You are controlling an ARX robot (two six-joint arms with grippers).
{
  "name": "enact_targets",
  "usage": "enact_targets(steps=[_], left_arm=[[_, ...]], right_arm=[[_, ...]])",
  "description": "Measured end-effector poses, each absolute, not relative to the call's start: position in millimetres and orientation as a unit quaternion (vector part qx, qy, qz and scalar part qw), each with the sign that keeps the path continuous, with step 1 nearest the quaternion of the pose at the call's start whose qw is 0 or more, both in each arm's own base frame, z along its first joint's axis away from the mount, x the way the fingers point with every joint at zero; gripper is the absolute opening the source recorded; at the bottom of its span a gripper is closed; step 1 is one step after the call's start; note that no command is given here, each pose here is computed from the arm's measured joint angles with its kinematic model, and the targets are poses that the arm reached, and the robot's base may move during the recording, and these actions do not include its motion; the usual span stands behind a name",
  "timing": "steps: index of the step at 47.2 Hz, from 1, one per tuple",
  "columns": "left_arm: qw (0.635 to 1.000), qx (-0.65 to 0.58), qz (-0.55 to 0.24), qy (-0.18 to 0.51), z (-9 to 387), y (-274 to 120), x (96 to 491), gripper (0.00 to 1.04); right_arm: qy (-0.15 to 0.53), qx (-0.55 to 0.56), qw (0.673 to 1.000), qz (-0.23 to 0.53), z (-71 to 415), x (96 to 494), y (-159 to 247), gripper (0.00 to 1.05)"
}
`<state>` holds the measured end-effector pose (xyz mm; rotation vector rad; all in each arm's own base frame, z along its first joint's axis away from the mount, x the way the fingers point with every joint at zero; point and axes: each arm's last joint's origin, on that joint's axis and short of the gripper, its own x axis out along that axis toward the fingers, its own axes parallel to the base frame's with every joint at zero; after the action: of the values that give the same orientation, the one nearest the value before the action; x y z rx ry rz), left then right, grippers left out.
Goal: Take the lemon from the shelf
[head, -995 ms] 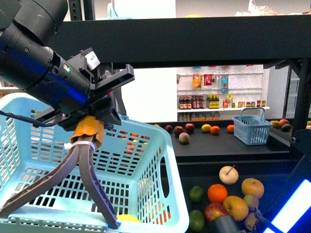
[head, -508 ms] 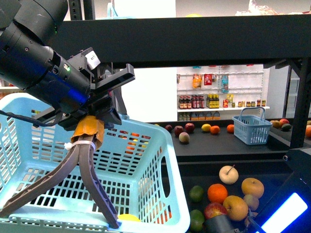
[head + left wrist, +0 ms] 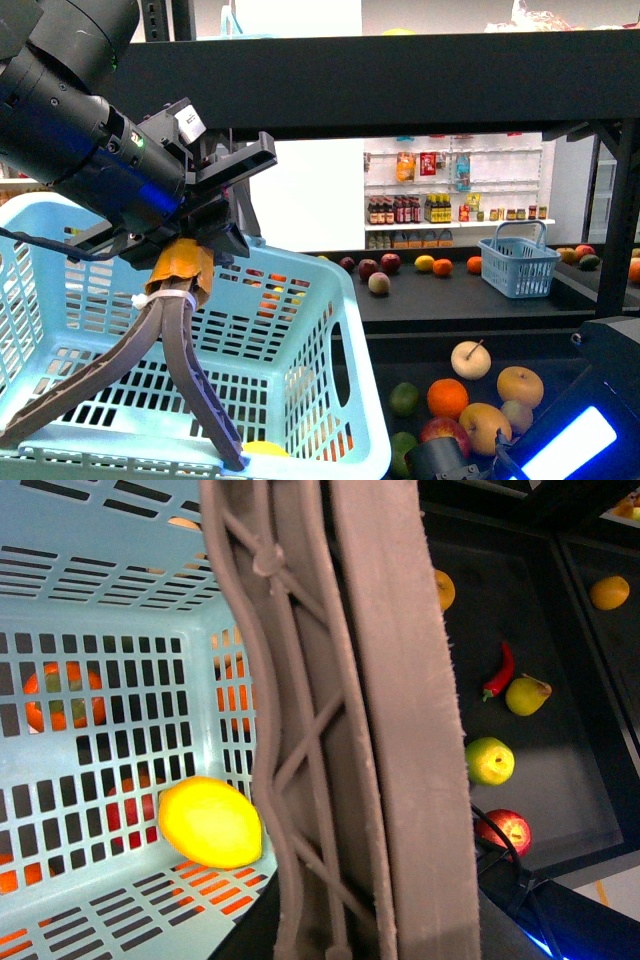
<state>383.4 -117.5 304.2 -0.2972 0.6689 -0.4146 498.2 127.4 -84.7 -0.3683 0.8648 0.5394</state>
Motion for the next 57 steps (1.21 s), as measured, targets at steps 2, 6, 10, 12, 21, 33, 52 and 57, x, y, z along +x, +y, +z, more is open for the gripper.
enact_targets(steps=[2, 6, 10, 12, 21, 33, 52, 57], left_arm=[[0.913, -0.144, -0.201, 0.324, 304.3, -117.5, 383.4, 0.16], [0.913, -0.144, -0.201, 0.324, 304.3, -117.5, 383.4, 0.16], [0.913, -0.144, -0.201, 0.325, 304.0, -117.5, 383.4, 0.16], [0.913, -0.144, -0.201, 0.324, 304.3, -117.5, 383.4, 0.16], [0.913, -0.144, -0.201, 0.325, 304.2, -117.5, 383.4, 0.16], [0.913, -0.144, -0.201, 0.325, 304.2, -117.5, 383.4, 0.16], [0.913, -0.144, -0.201, 0.325, 304.0, -117.5, 383.4, 0.16], [0.913, -0.144, -0.202, 0.325, 304.2, -117.5, 383.4, 0.16]], right_arm=[[0.410, -0.177, 0.857, 0.256, -84.7, 498.1, 127.9, 0.61], [0.411, -0.179, 0.858, 0.252, -84.9, 497.3, 127.2, 0.55], [0.412, -0.180, 0.858, 0.248, -83.0, 495.8, 125.4, 0.55], [0.413, -0.180, 0.858, 0.245, -81.8, 494.2, 123.9, 0.55], [0.393, -0.171, 0.876, 0.223, -39.7, 490.9, 103.1, 0.55], [0.319, -0.142, 0.920, 0.178, 65.5, 491.2, 45.4, 0.55], [0.173, -0.099, 0.966, 0.162, 261.9, 463.2, 14.9, 0.55], [0.140, -0.094, 0.967, 0.190, 303.7, 448.2, 37.6, 0.55]])
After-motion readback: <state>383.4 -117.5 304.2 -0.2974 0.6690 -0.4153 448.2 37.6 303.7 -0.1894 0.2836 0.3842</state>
